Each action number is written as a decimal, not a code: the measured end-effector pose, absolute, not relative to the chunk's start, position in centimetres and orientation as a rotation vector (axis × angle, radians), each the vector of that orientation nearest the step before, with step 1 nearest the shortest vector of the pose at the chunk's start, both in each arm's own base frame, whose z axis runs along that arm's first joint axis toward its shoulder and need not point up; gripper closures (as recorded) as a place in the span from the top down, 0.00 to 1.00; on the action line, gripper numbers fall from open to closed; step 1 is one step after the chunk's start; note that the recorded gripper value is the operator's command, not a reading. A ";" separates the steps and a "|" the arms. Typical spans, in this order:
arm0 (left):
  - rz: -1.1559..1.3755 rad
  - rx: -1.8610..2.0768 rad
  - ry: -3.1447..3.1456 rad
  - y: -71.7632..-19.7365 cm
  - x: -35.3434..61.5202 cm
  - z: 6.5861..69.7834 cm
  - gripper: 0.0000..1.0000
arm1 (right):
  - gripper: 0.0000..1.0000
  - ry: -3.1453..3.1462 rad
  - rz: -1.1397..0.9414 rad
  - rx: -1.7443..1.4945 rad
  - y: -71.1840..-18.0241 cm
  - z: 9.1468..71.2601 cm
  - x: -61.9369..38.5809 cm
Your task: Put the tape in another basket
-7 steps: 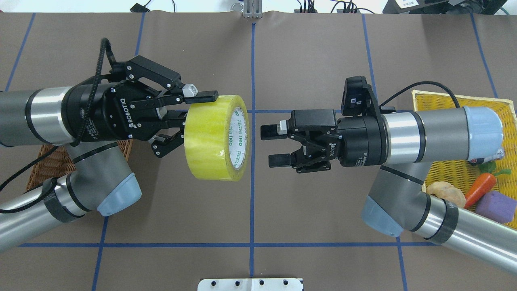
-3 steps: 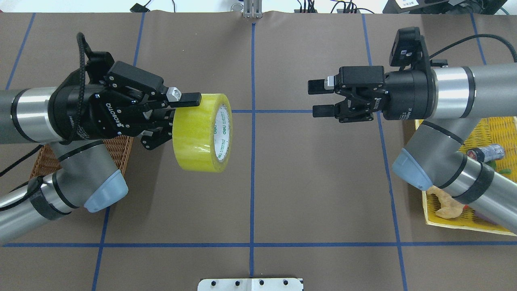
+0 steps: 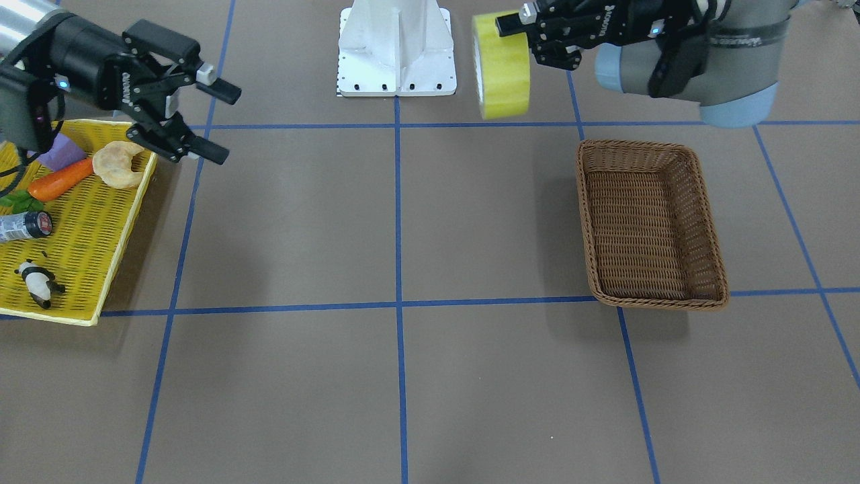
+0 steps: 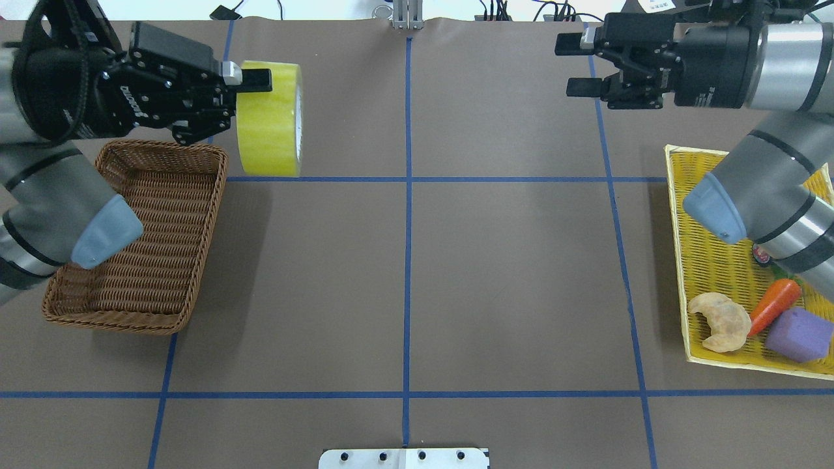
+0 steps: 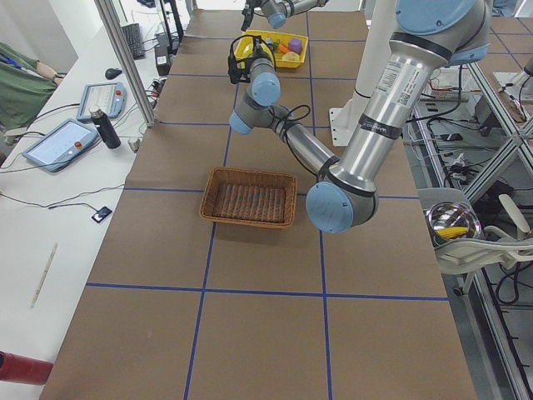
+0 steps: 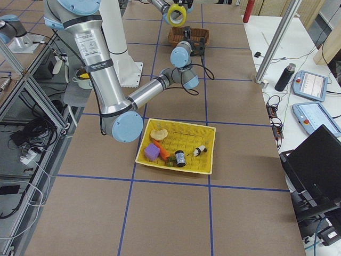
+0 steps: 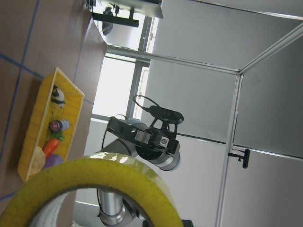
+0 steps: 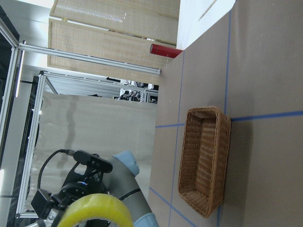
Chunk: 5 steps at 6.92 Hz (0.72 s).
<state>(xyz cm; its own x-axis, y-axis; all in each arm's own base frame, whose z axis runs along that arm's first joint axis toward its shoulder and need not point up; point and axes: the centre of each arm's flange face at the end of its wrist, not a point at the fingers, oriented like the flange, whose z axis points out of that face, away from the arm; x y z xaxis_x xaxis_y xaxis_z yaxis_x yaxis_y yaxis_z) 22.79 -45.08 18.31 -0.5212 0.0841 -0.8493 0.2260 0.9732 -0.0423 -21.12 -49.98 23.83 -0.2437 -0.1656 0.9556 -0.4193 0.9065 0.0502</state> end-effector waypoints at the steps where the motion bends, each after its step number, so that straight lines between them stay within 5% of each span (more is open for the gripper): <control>1: -0.174 0.350 2.012 -46.5 21.2 18.6 0.00 | 1.00 -1.704 0.287 0.499 -52.3 24.4 -19.4; 5: -0.274 0.606 1.576 -51.9 14.5 22.6 0.00 | 1.00 -1.201 0.297 0.617 -59.1 28.6 -14.6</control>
<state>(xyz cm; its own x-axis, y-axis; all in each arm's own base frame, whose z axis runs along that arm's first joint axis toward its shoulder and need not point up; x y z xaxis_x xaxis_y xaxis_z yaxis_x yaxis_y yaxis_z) 14.47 -51.92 22.57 0.0039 0.2135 -0.9769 0.5307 0.8276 0.1830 -14.58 -59.10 28.63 0.3491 -0.1044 0.9313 -0.5260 0.8006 0.2869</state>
